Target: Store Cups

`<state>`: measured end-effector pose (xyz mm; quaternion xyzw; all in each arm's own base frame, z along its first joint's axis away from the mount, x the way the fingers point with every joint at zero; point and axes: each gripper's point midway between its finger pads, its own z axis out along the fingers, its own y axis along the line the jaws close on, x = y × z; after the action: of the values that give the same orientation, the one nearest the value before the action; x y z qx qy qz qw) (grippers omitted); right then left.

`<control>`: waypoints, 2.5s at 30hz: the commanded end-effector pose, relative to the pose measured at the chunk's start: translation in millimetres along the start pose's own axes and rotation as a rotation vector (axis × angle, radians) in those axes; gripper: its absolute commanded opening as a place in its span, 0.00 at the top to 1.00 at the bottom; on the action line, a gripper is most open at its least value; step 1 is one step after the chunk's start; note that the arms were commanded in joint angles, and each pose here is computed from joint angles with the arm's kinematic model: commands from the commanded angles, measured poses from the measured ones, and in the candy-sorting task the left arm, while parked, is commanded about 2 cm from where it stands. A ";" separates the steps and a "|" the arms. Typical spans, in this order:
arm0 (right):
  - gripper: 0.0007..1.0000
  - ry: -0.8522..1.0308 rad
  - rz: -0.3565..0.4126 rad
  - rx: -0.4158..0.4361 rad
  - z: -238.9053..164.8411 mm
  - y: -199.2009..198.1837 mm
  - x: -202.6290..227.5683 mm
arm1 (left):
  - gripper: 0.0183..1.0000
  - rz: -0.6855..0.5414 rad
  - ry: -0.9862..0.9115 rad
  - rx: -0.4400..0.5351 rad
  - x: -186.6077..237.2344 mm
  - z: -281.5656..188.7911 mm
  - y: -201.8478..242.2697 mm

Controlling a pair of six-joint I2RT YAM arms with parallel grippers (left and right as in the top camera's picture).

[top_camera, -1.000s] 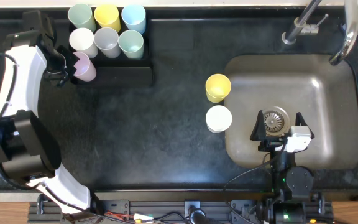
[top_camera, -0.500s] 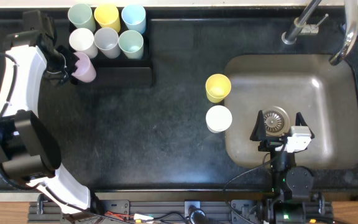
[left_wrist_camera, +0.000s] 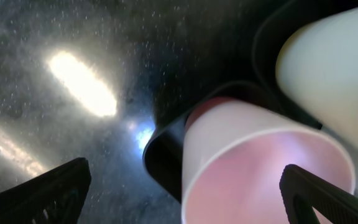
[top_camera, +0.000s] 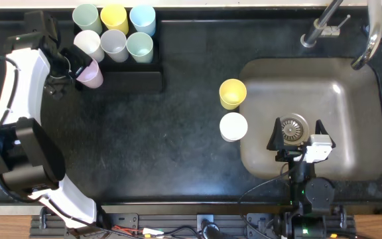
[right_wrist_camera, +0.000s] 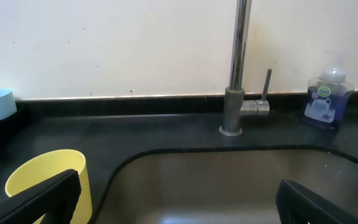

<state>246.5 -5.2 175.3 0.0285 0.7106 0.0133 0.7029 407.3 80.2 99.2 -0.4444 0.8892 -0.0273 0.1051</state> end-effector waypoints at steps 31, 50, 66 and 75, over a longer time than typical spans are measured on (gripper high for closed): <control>0.00 0.000 0.004 -0.002 0.3 -0.2 3.3 | 0.00 0.833 0.021 0.260 342.2 -70.7 -179.6; 0.00 0.000 0.004 -0.002 0.3 -0.2 3.4 | 0.00 0.827 0.077 0.248 352.4 -40.1 -187.3; 0.00 0.000 0.004 -0.002 0.3 -0.2 3.4 | 0.98 0.787 0.065 0.237 345.5 -28.5 -192.1; 0.00 0.000 0.004 -0.002 0.3 -0.2 3.4 | 0.98 0.621 -0.096 0.348 257.8 -87.7 -217.1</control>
<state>246.5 -5.2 175.3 0.0284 0.7105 0.0132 0.7030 380.1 -290.4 117.2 -0.0867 0.9779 -0.1086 0.1563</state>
